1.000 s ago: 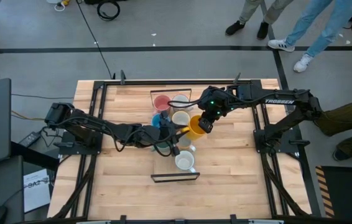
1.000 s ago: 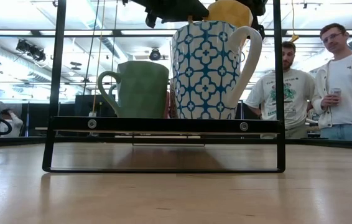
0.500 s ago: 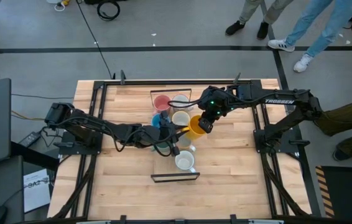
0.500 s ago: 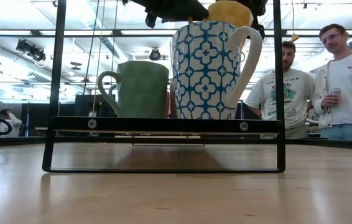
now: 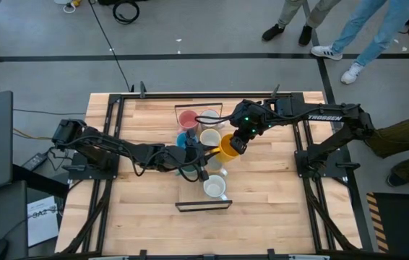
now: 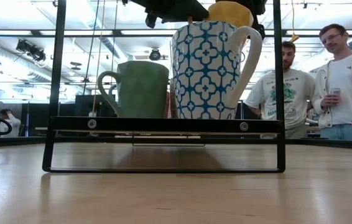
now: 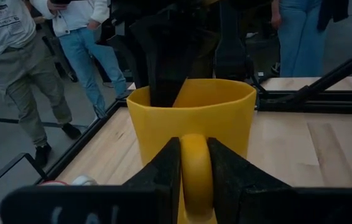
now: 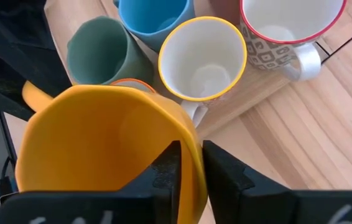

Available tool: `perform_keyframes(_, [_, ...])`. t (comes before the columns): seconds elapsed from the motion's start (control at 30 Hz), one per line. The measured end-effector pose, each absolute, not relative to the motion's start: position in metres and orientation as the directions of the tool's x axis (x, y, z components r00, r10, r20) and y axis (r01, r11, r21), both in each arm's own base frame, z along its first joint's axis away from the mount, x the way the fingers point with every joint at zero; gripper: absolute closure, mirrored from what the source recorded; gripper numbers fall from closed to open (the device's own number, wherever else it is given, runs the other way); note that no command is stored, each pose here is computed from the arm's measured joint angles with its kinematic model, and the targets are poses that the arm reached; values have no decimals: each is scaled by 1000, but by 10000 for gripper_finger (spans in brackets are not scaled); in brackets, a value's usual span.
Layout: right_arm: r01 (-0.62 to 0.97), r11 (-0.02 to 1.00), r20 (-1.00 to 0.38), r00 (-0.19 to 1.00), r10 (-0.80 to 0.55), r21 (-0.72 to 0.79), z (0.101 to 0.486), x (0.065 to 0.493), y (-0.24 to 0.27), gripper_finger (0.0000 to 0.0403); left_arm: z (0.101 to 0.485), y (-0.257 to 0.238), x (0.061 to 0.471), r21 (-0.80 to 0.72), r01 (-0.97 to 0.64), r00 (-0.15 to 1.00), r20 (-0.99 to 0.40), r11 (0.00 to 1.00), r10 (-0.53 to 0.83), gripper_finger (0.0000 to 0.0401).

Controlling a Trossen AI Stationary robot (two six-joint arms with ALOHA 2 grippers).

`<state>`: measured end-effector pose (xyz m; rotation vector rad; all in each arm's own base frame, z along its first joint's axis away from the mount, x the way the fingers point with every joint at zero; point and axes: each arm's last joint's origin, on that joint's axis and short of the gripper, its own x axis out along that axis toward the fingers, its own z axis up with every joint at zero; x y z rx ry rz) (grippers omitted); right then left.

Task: Place coffee mugs
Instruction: Put the yellow mug on the shelf

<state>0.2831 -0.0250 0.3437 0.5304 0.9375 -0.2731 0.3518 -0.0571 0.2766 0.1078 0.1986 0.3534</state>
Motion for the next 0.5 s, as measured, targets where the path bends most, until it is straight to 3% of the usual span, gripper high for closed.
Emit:
perform_keyframes(0.17, [442,841,-819,573,4,313,344,283,-25,314,277,-57,352,139,-334,919,-174,932,355,338])
perform_keyframes(0.5, [438,840,-806,592,-1,321,345,285,-27,240,276,-57,352,138,-335,918,-174,932,356,339])
